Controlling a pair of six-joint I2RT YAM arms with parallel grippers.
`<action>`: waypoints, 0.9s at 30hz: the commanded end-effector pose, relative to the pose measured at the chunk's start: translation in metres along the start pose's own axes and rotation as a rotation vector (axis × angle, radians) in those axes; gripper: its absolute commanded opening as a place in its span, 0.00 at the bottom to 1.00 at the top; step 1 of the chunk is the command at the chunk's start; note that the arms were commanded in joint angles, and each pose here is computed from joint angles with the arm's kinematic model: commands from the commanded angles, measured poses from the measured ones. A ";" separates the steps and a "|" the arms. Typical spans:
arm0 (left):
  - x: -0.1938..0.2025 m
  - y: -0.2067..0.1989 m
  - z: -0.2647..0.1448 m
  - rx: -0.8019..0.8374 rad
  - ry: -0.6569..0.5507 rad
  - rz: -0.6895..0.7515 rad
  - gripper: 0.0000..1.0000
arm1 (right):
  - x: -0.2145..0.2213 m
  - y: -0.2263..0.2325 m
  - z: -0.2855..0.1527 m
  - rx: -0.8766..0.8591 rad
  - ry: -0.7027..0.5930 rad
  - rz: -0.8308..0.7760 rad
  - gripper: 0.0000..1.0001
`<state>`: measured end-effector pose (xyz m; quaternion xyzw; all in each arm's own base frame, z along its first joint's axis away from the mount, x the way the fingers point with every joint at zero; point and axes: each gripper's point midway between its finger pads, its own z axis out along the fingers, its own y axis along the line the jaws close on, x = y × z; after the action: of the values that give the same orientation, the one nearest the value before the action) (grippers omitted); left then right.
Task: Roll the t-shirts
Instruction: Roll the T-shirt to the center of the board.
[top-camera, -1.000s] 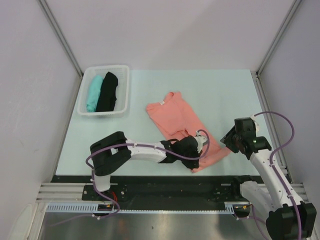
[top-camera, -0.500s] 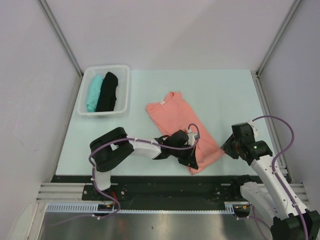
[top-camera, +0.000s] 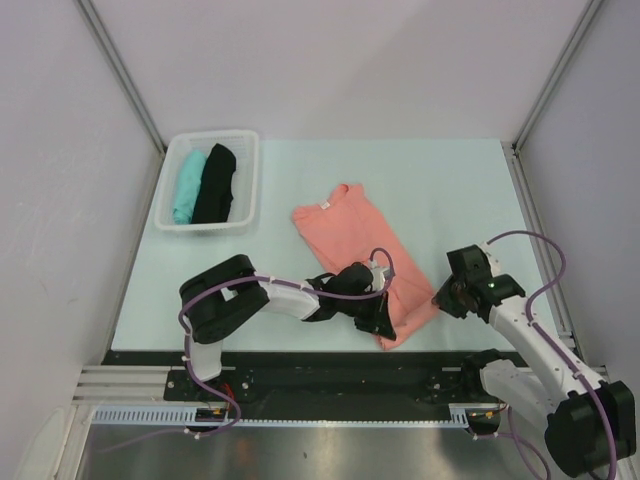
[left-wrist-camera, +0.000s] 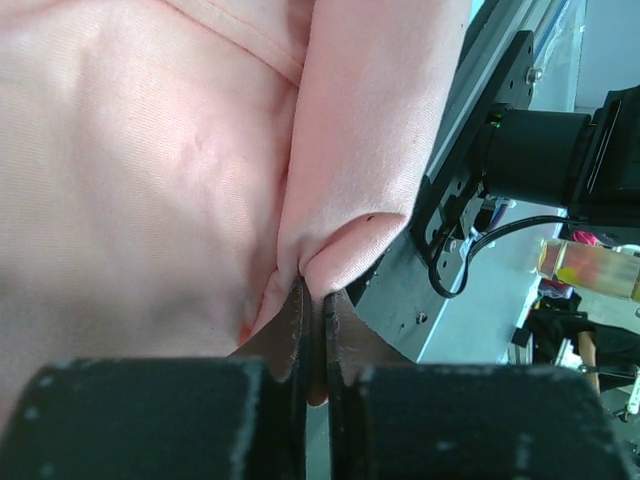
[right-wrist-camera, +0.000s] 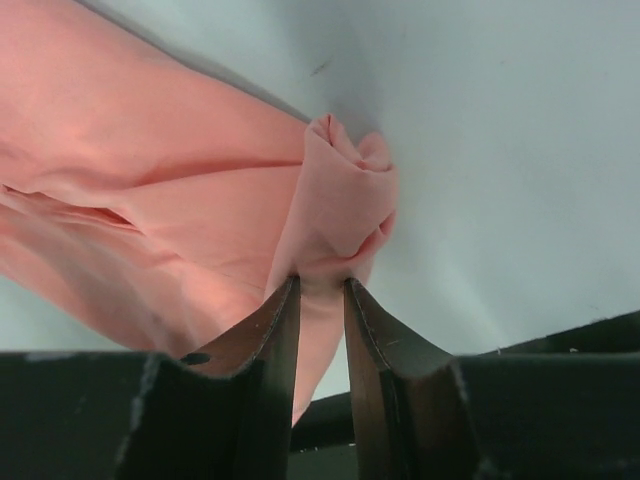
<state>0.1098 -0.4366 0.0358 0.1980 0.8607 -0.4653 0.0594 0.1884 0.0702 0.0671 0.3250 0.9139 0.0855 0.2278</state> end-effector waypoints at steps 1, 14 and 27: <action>-0.004 -0.008 -0.009 0.010 -0.008 0.023 0.11 | -0.012 0.018 0.007 -0.041 -0.052 0.004 0.29; -0.040 -0.029 -0.053 -0.142 -0.115 0.201 0.57 | -0.009 0.033 0.030 -0.046 -0.019 -0.035 0.31; -0.075 -0.037 -0.018 -0.298 -0.153 0.342 0.49 | -0.005 0.039 0.044 -0.021 0.005 -0.058 0.33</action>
<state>0.1640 -0.4512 0.1156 0.2748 0.8597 -0.3690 0.2219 0.2228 0.0945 0.0353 0.2993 0.9257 0.0848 0.2152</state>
